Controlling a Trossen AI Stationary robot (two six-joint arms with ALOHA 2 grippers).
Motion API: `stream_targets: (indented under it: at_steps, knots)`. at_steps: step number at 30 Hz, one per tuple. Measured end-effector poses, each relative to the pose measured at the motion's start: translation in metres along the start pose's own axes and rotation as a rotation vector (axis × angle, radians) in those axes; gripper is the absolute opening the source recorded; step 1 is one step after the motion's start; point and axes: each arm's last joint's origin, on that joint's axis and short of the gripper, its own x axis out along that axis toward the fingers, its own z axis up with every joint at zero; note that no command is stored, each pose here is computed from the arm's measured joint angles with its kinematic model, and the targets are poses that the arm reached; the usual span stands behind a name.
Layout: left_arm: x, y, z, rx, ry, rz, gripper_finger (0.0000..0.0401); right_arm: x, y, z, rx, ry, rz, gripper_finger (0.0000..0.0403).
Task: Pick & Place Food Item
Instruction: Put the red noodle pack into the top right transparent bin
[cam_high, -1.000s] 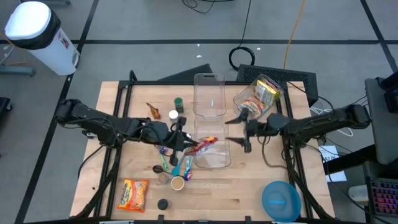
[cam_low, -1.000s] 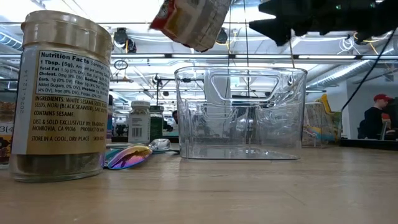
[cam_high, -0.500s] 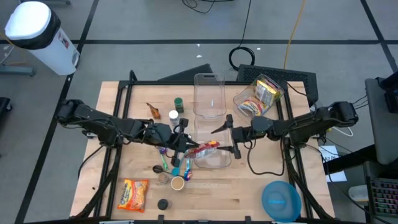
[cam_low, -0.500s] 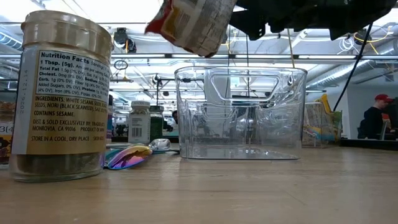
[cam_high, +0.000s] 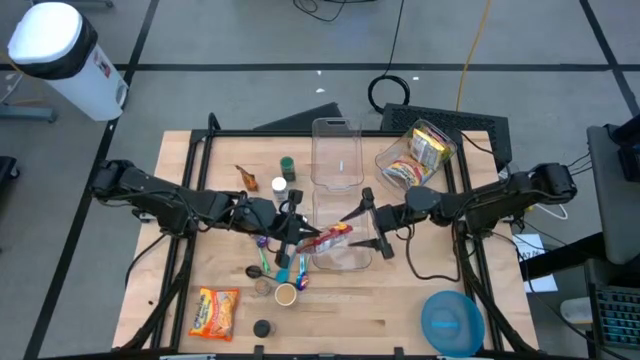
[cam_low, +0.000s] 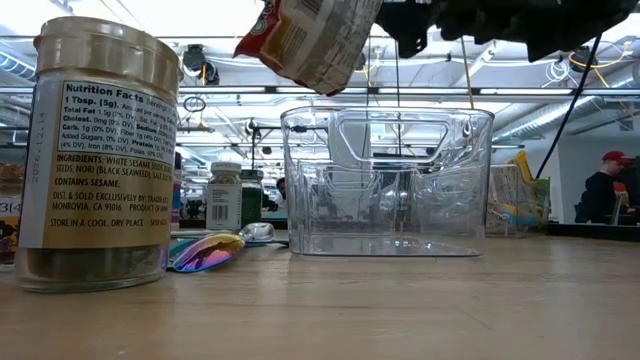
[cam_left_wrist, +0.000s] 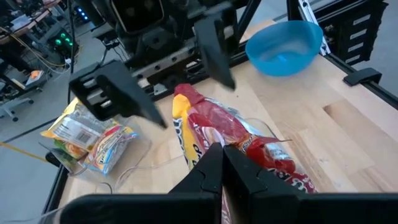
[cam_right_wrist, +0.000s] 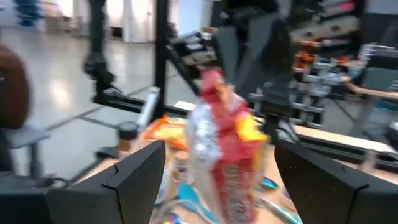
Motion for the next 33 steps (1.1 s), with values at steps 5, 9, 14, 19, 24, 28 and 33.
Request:
stream_targets:
  at_steps: [5,9,14,19,24,28,33]
  knots:
    - [0.0,0.0002,0.0005,0.0,-0.005,0.002,0.0005,0.0002,-0.0011,-0.0005,-0.048,0.007,-0.039,0.0281]
    - [0.0,0.0002,0.0005,0.0,-0.005,0.002,0.0003,0.0005,-0.0011,-0.0021,-0.069,0.018,-0.039,0.0249]
    - [-0.0001,0.0003,0.0007,-0.002,-0.007,0.003,0.0007,0.0005,-0.0011,-0.0017,-0.095,0.015,-0.038,0.0189]
    - [-0.0001,0.0003,0.0009,-0.005,-0.009,0.003,0.0006,0.0005,-0.0011,-0.0012,-0.116,0.01,-0.038,0.0128]
    - [-0.0001,0.0004,0.001,-0.006,-0.01,0.004,0.0005,0.0004,-0.0011,-0.001,-0.123,0.008,-0.037,0.0073]
    - [-0.0001,0.0005,0.0014,-0.003,-0.014,0.005,0.0008,0.0003,-0.0005,-0.0005,-0.167,-0.001,-0.012,0.0026]
    - [-0.0001,0.0005,0.0014,-0.007,-0.014,0.005,0.0027,0.0003,0.0009,0.0012,-0.2,-0.028,0.033,0.0006]
